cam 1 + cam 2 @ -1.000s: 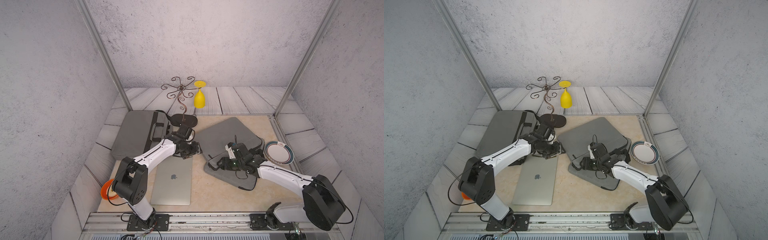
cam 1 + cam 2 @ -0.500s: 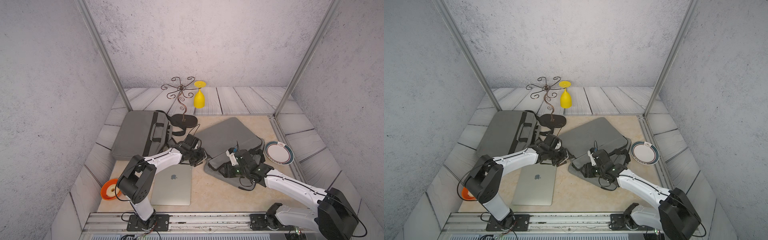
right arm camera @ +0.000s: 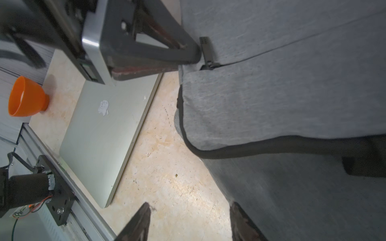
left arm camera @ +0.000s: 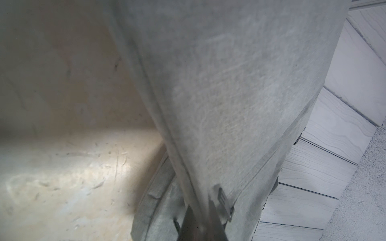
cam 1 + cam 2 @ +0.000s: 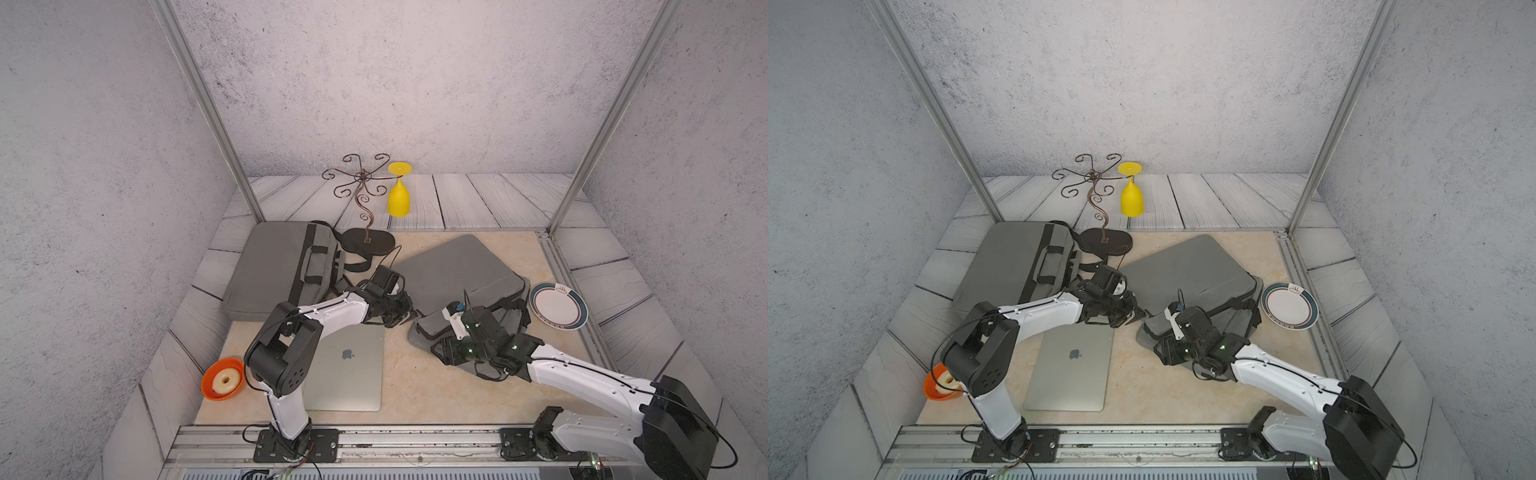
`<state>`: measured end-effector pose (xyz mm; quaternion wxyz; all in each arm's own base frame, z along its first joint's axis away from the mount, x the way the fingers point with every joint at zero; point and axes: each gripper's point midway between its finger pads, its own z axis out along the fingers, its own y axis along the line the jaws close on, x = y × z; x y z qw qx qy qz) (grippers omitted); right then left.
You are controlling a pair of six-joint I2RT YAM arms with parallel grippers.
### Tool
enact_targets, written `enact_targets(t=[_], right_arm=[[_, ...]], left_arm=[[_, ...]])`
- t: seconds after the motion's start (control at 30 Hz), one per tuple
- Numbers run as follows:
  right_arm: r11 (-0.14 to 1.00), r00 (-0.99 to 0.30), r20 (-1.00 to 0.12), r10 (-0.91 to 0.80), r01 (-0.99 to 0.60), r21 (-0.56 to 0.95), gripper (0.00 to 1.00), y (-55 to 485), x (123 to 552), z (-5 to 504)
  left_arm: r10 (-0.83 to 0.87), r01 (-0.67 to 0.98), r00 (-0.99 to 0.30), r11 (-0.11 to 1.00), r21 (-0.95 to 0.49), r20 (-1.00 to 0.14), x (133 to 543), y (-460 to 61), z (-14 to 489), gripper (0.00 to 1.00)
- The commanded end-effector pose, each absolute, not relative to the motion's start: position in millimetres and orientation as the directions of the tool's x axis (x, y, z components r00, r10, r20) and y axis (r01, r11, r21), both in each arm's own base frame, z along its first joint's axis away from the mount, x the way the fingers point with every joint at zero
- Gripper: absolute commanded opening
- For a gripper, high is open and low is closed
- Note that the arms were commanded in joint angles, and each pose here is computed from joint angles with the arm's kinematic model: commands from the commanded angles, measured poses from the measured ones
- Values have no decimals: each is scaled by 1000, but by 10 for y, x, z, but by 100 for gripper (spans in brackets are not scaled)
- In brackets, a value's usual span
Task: Open the zippered laptop bag and take out the laptop
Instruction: Unzip the zipper on the zippered laptop bag.
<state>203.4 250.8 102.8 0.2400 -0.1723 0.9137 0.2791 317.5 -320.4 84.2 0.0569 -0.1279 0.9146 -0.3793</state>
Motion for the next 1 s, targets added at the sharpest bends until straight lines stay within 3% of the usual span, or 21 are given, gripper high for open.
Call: enact_targets(t=[0.0,0.23,0.47,0.97], right_arm=[[768,-762,-608,-220,-520,373,58,2566,2046,1100],[743,-609,-755,-243,-617,259,47,2752,2097,1198],[789,-496,-838,-228,-599,140,39,2736,2242,1182],[828,-406,-914,11,-508,236,36,2787,2514,1194]], left_arm=[[-249,-123,-967,629,-767,-50,3233,-3337,1257,0],[-219,-121,-976,588,-799,-14,3087,-3460,1517,0],[-213,-127,-977,545,-829,9,3017,-3546,1685,0],[-196,-161,-978,500,-851,70,2771,-3597,1754,0]])
